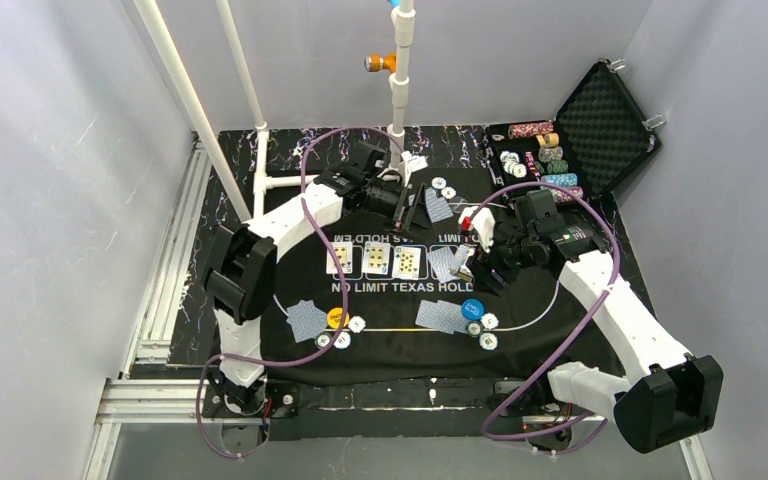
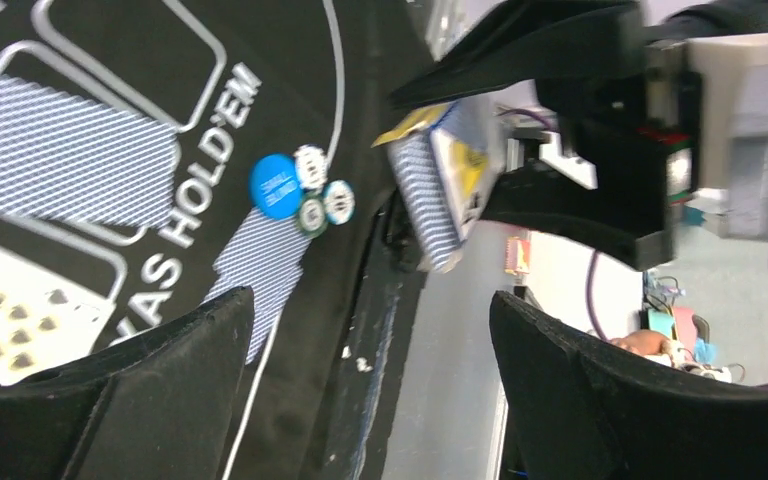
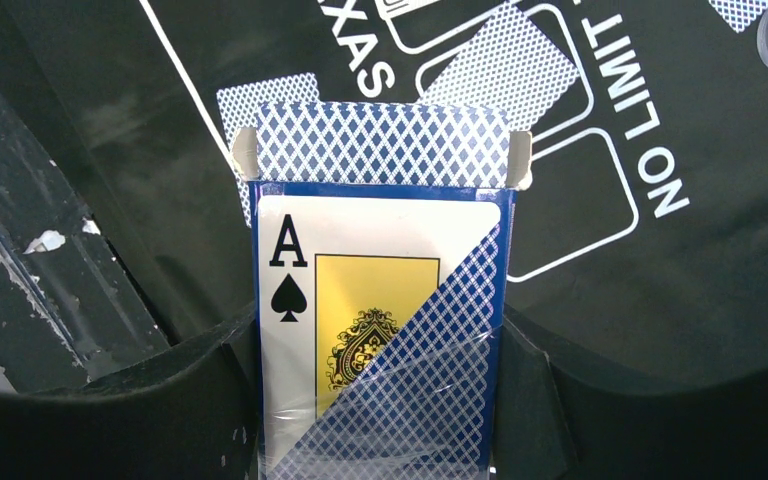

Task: Distribute texas hold em gaming equipment

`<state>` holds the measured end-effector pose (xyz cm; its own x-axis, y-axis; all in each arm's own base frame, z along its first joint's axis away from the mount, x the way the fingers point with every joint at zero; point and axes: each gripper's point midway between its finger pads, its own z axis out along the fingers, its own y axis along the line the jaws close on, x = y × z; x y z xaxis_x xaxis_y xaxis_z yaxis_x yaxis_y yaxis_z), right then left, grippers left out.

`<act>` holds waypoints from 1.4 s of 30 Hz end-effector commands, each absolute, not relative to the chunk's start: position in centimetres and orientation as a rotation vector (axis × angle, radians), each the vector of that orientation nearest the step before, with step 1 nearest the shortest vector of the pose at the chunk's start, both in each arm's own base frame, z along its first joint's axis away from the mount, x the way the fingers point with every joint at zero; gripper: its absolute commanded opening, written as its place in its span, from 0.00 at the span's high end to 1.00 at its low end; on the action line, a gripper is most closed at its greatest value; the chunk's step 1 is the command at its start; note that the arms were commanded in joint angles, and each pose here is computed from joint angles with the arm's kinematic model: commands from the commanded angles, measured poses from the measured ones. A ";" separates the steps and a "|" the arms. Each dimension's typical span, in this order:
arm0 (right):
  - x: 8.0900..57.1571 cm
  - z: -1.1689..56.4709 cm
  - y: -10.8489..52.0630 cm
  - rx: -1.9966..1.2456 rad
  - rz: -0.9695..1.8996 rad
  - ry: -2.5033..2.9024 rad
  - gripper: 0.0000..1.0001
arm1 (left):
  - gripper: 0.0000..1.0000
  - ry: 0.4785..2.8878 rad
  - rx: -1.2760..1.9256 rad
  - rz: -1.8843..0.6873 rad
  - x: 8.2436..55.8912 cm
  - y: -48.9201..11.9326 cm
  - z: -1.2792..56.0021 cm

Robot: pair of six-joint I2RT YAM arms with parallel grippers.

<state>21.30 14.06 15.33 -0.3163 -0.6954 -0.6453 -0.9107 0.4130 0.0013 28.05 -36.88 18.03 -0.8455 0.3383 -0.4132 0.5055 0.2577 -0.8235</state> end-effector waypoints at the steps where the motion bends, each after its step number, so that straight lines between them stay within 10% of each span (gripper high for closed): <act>1: 21.8 17.7 15.7 -1.364 0.558 1.981 0.99 | 0.13 2.246 0.855 -1.802 25.7 -39.0 21.5; 28: 20.9 18.3 15.6 -1.391 0.567 1.947 0.99 | 0.50 2.329 0.834 -1.833 25.4 -39.9 18.8; 42: 21.3 18.0 15.8 -1.385 0.577 1.963 0.99 | 0.23 2.236 0.888 -1.869 24.7 -41.5 19.9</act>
<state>20.36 14.84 16.08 -0.2761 -0.6780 -0.6812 -0.9323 0.3613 0.0183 25.79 -40.46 17.71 -0.8574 0.3408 -0.3856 0.4545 0.1501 -0.8780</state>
